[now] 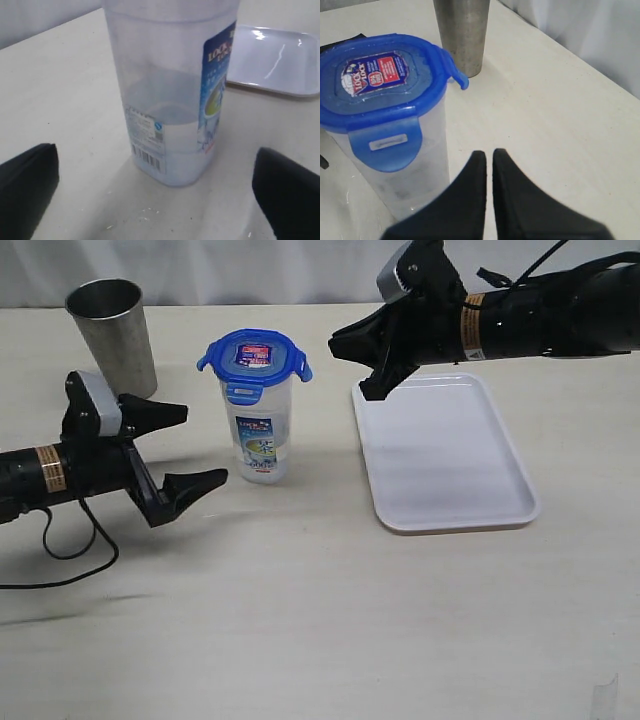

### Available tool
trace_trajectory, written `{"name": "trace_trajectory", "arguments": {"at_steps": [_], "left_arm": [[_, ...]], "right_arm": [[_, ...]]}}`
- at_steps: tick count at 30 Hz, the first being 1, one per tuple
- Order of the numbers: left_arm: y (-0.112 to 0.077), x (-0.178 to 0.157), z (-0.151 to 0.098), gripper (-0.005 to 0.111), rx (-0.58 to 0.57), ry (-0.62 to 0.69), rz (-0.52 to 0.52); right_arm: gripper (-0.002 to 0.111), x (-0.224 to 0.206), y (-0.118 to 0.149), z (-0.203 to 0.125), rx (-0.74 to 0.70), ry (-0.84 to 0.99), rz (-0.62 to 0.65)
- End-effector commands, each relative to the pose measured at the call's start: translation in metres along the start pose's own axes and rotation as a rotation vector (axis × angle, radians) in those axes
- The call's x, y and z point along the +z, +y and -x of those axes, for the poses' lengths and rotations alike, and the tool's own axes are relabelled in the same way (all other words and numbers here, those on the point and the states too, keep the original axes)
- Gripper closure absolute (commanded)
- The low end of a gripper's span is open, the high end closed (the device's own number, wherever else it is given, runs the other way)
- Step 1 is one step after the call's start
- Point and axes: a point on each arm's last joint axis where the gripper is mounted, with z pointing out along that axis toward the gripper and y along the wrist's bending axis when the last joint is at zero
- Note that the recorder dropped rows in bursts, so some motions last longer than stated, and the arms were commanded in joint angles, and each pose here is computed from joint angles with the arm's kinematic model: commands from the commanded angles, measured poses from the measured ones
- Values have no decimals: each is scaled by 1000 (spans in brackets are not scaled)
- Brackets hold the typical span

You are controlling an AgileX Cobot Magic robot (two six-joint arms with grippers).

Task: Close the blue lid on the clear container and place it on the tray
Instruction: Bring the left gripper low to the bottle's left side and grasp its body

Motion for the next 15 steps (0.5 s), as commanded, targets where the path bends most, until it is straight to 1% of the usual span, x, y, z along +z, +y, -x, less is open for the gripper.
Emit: {"name": "trace_trajectory", "arguments": {"at_steps": [1, 9, 12, 15], "left_arm": [[0, 14, 4, 2, -6, 13, 60], [-9, 37, 14, 2, 28, -7, 3], [-4, 47, 11, 2, 18, -9, 19], [1, 57, 4, 2, -17, -11, 15]], "right_arm": [[104, -2, -2, 2, 4, -4, -7], [104, -2, -2, 2, 16, -4, -7], [104, -2, -2, 2, 24, -4, -7], [104, -2, -2, 2, 24, -4, -7]]}}
